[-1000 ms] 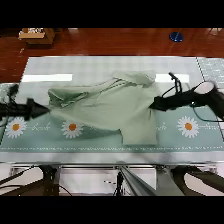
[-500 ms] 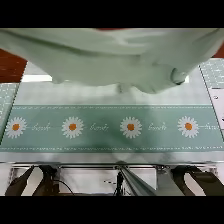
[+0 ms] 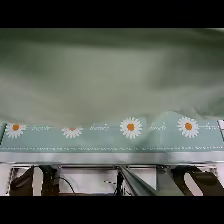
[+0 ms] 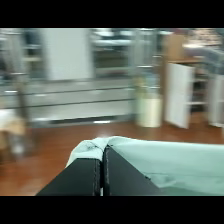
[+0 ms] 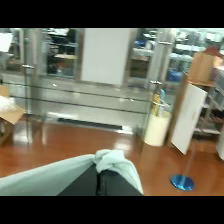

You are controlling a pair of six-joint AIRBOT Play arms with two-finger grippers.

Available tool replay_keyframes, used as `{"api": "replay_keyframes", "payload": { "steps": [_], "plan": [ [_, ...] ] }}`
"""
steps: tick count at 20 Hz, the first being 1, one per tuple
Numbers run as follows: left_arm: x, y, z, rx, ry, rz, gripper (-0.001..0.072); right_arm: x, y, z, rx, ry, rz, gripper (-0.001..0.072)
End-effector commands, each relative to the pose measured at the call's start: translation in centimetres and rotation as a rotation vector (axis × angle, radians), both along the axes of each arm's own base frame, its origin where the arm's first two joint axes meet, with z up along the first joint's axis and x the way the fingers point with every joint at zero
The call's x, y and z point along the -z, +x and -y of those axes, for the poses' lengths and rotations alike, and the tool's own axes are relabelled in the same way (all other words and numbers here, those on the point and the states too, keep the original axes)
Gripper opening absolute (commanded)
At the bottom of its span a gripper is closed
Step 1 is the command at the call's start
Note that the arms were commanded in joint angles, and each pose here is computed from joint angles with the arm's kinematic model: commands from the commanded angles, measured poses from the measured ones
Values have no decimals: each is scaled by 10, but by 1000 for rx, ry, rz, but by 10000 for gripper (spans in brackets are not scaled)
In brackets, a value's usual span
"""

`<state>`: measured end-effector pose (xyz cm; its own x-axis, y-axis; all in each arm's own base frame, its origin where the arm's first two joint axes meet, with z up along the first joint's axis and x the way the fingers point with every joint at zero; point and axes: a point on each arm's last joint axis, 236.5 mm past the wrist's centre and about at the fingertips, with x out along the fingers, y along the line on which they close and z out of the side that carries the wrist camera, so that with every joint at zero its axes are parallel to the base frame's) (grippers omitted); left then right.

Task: Fold the shirts.

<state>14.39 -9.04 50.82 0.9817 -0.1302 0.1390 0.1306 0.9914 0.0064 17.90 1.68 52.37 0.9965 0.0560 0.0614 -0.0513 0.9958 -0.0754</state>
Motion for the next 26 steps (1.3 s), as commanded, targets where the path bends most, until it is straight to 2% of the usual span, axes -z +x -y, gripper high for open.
{"api": "replay_keyframes", "payload": {
  "steps": [1,5,8,12,17,19,22,26],
  "plan": [
    [39,-23,-5,-88,-32,-140,22,31,-29,17,80,15,-136,25],
    [103,-13,-14,-65,4,-444,21,103,-34,47,206,-15,-465,25],
    [119,23,-31,-10,-32,-546,22,137,-4,39,152,-21,-646,25],
    [190,90,-56,115,-131,-813,21,191,100,29,91,-70,-874,25],
    [279,176,-73,234,-264,-1093,21,311,231,9,-21,-79,-1144,25],
    [296,217,-75,236,-298,-1081,21,335,273,-2,-64,-57,-1112,25],
    [299,283,-76,192,-326,-935,22,329,334,-6,-57,-12,-918,25],
    [316,339,-65,172,-347,-849,22,337,375,-11,-62,26,-819,25]
  ]
}}
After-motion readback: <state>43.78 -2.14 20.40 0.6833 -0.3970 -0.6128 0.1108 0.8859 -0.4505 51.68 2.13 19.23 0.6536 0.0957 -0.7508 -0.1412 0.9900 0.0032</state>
